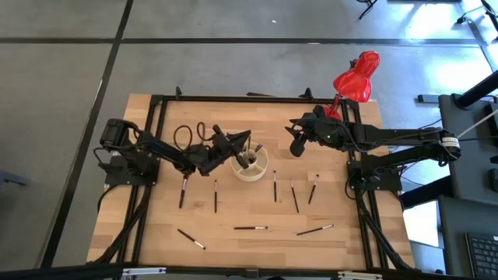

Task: Put items in baskets/containers
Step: Put the liner brush into the white organizer, then put the eyeshadow brush into the white organizer

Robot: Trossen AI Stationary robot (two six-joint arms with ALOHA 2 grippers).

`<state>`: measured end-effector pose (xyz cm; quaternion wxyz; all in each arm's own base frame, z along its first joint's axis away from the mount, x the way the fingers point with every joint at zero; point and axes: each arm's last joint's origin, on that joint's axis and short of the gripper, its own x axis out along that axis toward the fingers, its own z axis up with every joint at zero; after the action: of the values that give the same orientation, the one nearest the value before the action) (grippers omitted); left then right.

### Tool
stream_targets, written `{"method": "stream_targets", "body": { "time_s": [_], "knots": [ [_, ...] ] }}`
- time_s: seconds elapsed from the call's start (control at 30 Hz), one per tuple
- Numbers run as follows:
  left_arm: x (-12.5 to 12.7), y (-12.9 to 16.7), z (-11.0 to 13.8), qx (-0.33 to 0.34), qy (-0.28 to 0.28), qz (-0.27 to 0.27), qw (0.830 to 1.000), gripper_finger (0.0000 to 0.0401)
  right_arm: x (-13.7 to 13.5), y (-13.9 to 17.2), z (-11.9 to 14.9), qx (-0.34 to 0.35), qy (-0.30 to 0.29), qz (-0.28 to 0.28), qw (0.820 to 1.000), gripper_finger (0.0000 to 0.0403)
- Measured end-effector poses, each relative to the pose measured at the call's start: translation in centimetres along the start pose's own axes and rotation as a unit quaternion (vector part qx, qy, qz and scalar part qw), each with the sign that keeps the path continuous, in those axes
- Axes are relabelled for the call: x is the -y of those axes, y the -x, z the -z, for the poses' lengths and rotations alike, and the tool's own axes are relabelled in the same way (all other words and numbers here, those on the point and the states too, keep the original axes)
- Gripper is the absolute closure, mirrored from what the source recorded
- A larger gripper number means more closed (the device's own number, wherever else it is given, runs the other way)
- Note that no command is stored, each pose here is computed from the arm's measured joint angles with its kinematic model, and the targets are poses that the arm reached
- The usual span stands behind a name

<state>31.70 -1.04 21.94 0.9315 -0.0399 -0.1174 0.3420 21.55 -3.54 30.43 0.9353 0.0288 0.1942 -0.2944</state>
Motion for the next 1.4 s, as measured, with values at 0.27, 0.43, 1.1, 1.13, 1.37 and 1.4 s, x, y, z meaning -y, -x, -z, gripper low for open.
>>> {"method": "stream_targets", "body": {
  "time_s": [0.27,0.43,1.1,1.13,1.37,1.4],
  "knots": [
    [0.4,0.3,1.3,-0.02,0.025,-0.004,0.999,0.0398,0.0,0.0,0.0,0.0,0.002,0.0,1.0,0.0254],
    [0.5,0.4,1.4,-0.026,0.031,0.004,0.999,0.0396,0.0,0.0,0.0,0.001,0.012,0.0,1.0,0.0254],
    [-0.1,0.1,2.5,-0.09,-0.015,0.012,0.996,0.0307,-2.2,-3.0,-0.1,0.018,0.035,-0.104,0.994,0.0254],
    [-0.1,0.1,2.1,-0.087,-0.02,0.012,0.996,0.0304,-2.2,-2.9,-0.1,0.01,0.029,-0.103,0.994,0.0254],
    [-0.2,1.8,-1.3,-0.123,-0.093,0.04,0.987,0.0298,-1.7,-2.4,0.5,-0.117,-0.052,-0.051,0.99,0.0254],
    [-0.4,2.1,-1.6,-0.135,-0.113,0.048,0.983,0.0298,-1.6,-2.4,0.9,-0.148,-0.062,-0.04,0.986,0.0254]
  ]
}}
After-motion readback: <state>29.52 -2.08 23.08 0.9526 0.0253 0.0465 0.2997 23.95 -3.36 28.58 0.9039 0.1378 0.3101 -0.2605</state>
